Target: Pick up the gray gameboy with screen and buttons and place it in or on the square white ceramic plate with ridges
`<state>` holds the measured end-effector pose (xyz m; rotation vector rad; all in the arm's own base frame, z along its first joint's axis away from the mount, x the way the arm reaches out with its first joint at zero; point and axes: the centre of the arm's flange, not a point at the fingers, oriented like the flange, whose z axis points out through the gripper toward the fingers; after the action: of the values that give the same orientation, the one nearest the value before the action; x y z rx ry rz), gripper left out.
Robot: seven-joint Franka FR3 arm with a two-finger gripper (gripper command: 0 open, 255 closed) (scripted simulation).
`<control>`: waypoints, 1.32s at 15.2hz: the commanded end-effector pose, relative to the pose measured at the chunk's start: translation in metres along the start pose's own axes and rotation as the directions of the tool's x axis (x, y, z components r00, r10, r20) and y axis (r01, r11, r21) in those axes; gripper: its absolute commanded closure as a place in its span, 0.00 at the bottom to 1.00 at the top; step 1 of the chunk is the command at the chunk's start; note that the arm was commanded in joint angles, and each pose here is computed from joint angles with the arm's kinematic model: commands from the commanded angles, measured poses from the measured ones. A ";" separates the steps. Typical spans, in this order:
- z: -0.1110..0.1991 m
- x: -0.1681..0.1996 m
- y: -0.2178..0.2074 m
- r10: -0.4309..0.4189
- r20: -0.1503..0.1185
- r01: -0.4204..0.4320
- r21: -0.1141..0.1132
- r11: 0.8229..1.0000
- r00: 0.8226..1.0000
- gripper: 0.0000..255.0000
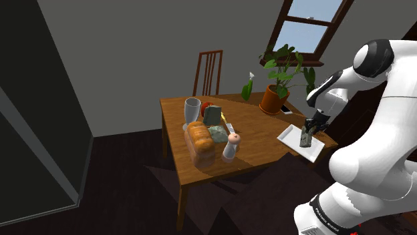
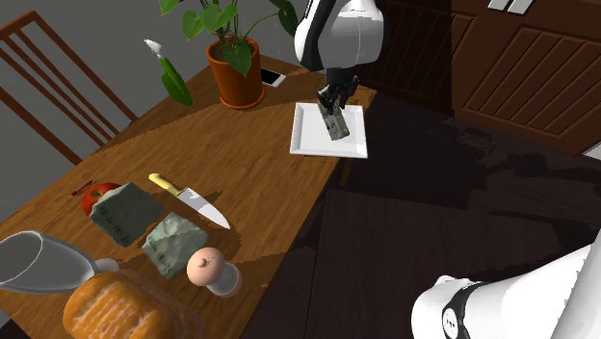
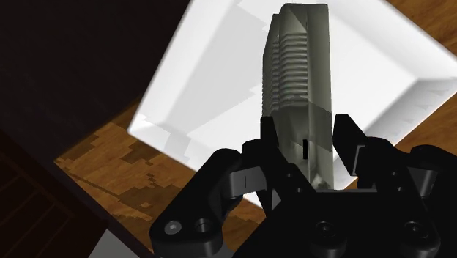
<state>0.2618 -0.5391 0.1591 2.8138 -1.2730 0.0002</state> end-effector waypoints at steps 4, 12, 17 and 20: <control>0.006 -0.004 0.001 -0.001 0.013 0.001 0.003 1.000 1.000 0.00; -0.034 -0.003 0.000 -0.001 0.013 0.001 0.003 1.000 1.000 0.00; -0.044 -0.003 0.000 -0.001 0.013 0.001 0.003 1.000 1.000 0.00; -0.044 -0.003 0.000 -0.001 0.013 0.001 0.003 1.000 1.000 0.00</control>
<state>0.2615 -0.5348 0.2031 2.8221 -1.2753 -0.0165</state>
